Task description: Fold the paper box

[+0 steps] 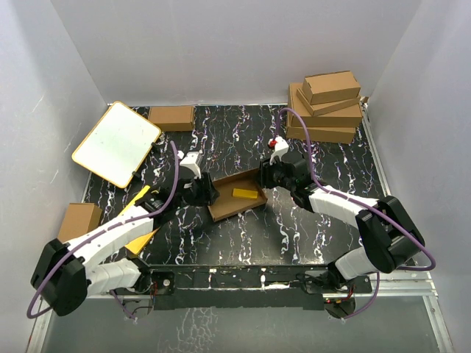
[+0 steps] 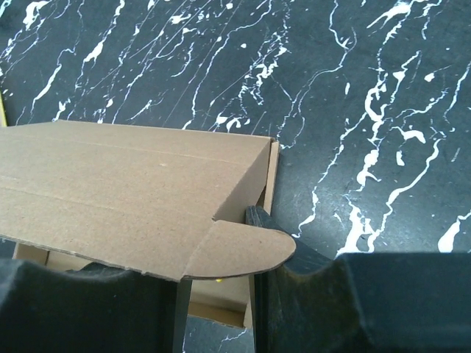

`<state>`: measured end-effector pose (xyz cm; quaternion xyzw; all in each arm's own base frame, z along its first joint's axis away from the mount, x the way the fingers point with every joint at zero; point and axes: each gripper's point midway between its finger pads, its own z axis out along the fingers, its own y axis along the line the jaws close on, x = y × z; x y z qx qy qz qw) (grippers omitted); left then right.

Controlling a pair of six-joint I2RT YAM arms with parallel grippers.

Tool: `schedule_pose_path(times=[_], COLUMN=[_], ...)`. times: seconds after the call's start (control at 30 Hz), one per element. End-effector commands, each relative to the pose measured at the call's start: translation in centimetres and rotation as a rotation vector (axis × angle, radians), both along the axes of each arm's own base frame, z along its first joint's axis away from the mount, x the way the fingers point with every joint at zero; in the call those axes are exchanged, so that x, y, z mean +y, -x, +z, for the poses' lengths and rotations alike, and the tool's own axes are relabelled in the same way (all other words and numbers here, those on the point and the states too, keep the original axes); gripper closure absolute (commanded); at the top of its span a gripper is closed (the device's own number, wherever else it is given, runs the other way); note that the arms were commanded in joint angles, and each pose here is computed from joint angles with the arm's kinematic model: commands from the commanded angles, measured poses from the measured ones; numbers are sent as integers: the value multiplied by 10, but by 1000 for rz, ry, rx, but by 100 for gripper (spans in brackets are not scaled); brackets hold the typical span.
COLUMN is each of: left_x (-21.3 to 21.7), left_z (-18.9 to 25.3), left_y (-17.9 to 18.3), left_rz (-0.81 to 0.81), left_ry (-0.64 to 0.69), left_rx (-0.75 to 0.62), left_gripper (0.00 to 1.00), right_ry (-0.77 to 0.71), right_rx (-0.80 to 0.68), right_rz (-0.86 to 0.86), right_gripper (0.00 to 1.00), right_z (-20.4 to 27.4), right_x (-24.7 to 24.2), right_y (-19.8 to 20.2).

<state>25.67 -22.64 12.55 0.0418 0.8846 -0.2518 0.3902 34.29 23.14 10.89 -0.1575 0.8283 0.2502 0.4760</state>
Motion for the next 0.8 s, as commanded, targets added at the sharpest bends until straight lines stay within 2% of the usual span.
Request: schedule_pose_path(times=[0.0, 0.2, 0.4, 0.77], left_x=[-1, 3, 4, -9], left_z=[4, -4, -10, 32], left_y=[33, 56, 73, 119], left_rz=[-94, -133, -178, -434], left_ry=[20, 18, 18, 126], left_rx=[66, 158, 225, 244], left_gripper=[53, 51, 43, 37], right_ry=[-41, -39, -28, -9], right_rx=[-22, -24, -32, -64], right_rz=[60, 61, 57, 75], right_gripper=[64, 64, 64, 64], right_z=[8, 7, 6, 7], right_x=[13, 12, 11, 6], right_y=[8, 7, 5, 4])
